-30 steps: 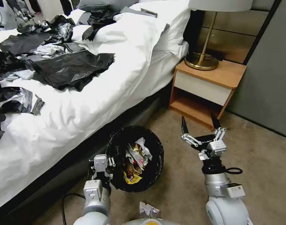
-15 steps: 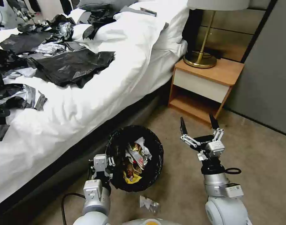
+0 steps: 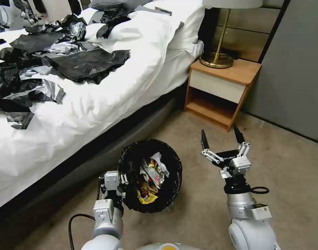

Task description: Pick up the trash bin, then pick up the garbage from the floor and place it into the trash bin.

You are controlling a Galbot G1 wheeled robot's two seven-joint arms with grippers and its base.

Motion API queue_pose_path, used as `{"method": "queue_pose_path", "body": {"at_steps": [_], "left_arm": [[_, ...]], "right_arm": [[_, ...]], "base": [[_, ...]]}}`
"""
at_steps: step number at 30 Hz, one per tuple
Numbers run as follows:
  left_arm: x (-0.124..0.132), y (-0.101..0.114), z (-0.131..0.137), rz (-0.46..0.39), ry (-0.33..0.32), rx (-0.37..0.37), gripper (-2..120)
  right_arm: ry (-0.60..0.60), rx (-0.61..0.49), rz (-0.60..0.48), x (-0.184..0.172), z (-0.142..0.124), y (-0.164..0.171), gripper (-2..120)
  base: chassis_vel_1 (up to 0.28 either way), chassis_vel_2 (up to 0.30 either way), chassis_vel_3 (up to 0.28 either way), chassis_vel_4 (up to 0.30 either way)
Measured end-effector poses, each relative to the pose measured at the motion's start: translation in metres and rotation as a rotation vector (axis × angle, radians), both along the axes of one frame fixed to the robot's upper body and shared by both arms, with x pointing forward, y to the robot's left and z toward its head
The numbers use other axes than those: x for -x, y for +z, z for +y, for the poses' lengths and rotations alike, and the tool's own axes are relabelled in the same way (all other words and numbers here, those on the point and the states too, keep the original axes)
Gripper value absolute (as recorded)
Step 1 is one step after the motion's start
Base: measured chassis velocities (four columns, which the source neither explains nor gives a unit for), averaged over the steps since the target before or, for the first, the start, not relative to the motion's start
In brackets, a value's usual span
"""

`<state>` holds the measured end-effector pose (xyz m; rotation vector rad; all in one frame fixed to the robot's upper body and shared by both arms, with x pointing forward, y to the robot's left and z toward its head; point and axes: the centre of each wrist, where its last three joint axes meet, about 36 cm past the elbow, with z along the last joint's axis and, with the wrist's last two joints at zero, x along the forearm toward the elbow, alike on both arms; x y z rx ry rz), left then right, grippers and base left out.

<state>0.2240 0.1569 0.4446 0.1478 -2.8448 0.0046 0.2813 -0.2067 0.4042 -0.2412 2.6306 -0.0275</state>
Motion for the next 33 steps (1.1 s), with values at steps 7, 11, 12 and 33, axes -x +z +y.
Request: {"method": "queue_pose_path", "body": {"at_steps": [7, 11, 12, 33], "left_arm": [[-0.001, 0.002, 0.001, -0.006, 0.003, 0.0, 1], [-0.002, 0.005, 0.004, -0.014, 0.009, 0.0, 1], [-0.003, 0.005, 0.005, -0.015, 0.011, 0.0, 1], [-0.009, 0.015, 0.016, -0.038, 0.042, 0.0, 1]], "right_arm": [[-0.001, 0.003, -0.008, -0.001, -0.001, 0.001, 100], [-0.001, 0.012, -0.015, -0.003, -0.002, 0.001, 100], [0.0, 0.016, -0.016, -0.003, -0.002, 0.001, 100], [0.135, 0.237, 0.297, -0.013, -0.037, -0.064, 100]], "base": [[0.0, 0.0, 0.0, 0.0], [0.0, 0.0, 0.0, 0.0], [0.0, 0.0, 0.0, 0.0], [0.0, 0.0, 0.0, 0.0]]}}
